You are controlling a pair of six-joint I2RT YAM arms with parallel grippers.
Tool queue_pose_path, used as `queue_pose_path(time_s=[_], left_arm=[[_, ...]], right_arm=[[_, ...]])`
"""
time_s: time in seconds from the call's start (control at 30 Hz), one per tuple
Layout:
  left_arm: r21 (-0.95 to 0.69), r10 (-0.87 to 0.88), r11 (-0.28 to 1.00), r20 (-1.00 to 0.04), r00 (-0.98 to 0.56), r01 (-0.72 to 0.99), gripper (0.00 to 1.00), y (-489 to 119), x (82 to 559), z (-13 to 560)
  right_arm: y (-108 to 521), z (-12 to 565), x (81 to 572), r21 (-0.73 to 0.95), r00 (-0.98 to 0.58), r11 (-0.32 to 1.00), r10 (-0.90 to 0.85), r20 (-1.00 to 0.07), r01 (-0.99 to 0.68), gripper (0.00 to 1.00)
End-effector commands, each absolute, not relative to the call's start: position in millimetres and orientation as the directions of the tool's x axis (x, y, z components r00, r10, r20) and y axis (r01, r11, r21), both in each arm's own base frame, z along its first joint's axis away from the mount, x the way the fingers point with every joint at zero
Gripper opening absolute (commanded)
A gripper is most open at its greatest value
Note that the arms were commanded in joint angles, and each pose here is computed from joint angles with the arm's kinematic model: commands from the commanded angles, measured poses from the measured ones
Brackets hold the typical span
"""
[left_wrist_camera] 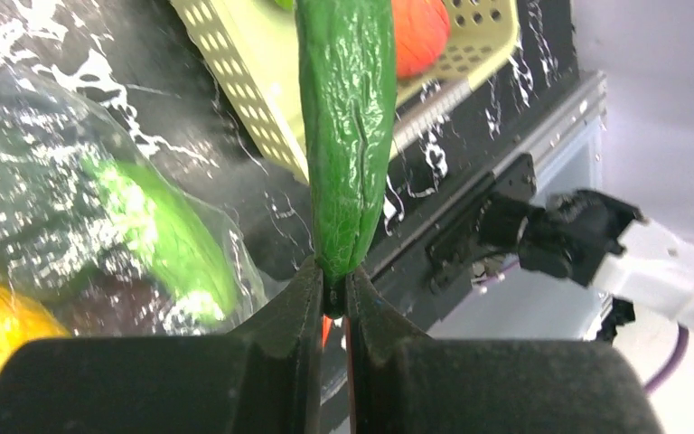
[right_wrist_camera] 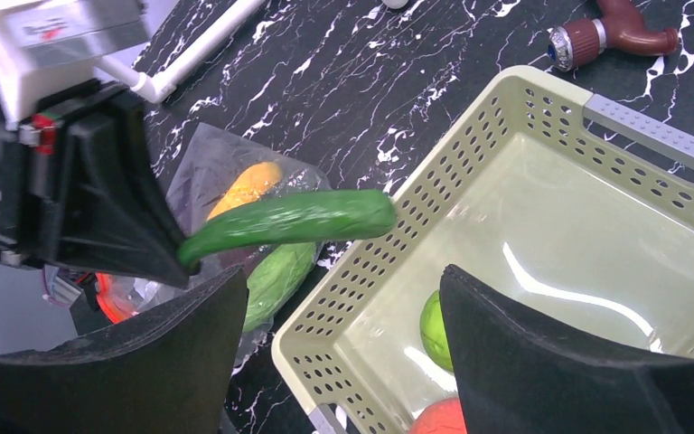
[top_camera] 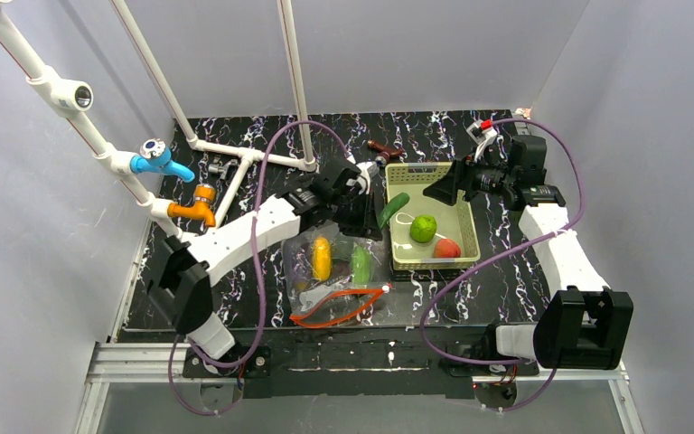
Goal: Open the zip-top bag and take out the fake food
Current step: Place the fake vegetable in the bin.
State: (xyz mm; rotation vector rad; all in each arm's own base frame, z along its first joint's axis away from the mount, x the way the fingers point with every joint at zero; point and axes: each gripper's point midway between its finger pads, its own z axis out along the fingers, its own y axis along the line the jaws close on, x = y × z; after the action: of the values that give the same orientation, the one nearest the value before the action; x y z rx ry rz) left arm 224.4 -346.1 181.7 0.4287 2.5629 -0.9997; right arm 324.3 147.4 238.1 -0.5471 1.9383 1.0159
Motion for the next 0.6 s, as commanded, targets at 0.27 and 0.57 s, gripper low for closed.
queue_pose_path(time_s=[0.27, 0.57], left_arm=[[-0.51, 0.104, 0.781, -0.464, -0.88, 0.361, 0.04, -389.7, 283.1, 153.5], [-0.508, 0.135, 0.787, -0.413, -0.901, 0.351, 0.57, -403.1, 281.1, 133.7]], right_arm=[[142.8, 254.9, 328.3, 0.407, -0.482, 0.581, 0.029, -0.875, -0.704, 0.84], [137.2, 253.8, 330.9, 0.409, -0.483, 0.593, 0.037, -0.875, -0.694, 0.84]])
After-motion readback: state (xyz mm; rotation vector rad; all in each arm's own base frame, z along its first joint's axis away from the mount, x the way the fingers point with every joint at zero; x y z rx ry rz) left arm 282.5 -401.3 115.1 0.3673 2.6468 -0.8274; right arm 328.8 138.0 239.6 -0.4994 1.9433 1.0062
